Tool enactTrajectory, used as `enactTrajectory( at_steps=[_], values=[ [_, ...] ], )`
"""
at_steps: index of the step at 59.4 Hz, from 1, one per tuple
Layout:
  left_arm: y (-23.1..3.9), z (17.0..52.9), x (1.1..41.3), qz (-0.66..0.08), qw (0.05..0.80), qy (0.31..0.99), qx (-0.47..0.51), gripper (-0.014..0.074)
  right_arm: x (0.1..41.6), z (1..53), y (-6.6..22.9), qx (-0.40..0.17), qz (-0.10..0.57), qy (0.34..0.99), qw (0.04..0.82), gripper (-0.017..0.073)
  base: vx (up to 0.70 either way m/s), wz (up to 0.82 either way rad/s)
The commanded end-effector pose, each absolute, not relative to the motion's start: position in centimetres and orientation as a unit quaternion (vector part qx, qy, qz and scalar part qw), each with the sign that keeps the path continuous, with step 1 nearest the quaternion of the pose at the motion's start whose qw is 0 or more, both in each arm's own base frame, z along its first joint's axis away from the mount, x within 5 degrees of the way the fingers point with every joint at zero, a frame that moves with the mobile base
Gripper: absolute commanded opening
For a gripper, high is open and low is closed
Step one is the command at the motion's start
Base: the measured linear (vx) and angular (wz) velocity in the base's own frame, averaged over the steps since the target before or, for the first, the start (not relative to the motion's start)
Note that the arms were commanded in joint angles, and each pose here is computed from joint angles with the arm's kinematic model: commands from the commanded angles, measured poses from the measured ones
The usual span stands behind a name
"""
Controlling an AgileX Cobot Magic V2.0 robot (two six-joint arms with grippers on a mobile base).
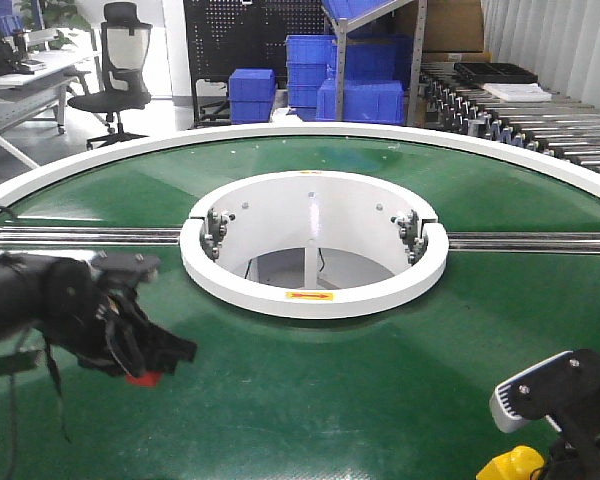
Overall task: Pick red and yellow blocks into blue bin
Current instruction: 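Lower the left gripper onto the red cube and close it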
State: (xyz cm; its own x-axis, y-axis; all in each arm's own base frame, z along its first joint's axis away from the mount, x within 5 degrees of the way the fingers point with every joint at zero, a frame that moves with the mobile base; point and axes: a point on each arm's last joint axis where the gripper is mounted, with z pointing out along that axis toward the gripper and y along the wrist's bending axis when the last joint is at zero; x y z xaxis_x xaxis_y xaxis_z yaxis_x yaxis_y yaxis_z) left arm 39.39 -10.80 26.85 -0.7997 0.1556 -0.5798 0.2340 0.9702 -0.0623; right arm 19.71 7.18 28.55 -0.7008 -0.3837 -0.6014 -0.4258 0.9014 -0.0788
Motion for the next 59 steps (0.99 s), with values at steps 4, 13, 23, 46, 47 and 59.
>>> enactTrajectory(
  at_steps=[4, 13, 23, 46, 47, 59],
  values=[
    [-10.5, 33.7, 34.6, -0.087, 0.411, 0.901, 0.112, 0.0242, 19.9, 30.2, 7.2, -0.217, 0.036, 0.905, 0.365, 0.0314, 0.00, 0.00],
    [-10.0, 34.9, 29.4, -0.094, 0.455, 0.875, 0.134, 0.0239, 19.9, 30.2, 7.2, -0.217, 0.036, 0.905, 0.365, 0.0314, 0.00, 0.00],
    [-8.6, 35.1, 24.4, -0.094, 0.471, 0.865, 0.147, 0.0239, 19.9, 30.2, 7.2, -0.217, 0.036, 0.905, 0.365, 0.0314, 0.00, 0.00],
    [-6.3, 34.1, 17.5, -0.096, 0.478, 0.861, 0.148, 0.0239, 19.9, 30.2, 7.2, -0.217, 0.036, 0.905, 0.365, 0.0314, 0.00, 0.00],
    [-6.2, 34.1, 17.3, -0.096, 0.479, 0.860, 0.148, 0.0239, 19.9, 30.2, 7.2, -0.217, 0.036, 0.905, 0.365, 0.0314, 0.00, 0.00],
    [-6.0, 34.5, 16.6, -0.099, 0.485, 0.857, 0.145, 0.0239, 19.9, 30.2, 7.2, -0.217, 0.036, 0.905, 0.365, 0.0314, 0.00, 0.00]
  ],
)
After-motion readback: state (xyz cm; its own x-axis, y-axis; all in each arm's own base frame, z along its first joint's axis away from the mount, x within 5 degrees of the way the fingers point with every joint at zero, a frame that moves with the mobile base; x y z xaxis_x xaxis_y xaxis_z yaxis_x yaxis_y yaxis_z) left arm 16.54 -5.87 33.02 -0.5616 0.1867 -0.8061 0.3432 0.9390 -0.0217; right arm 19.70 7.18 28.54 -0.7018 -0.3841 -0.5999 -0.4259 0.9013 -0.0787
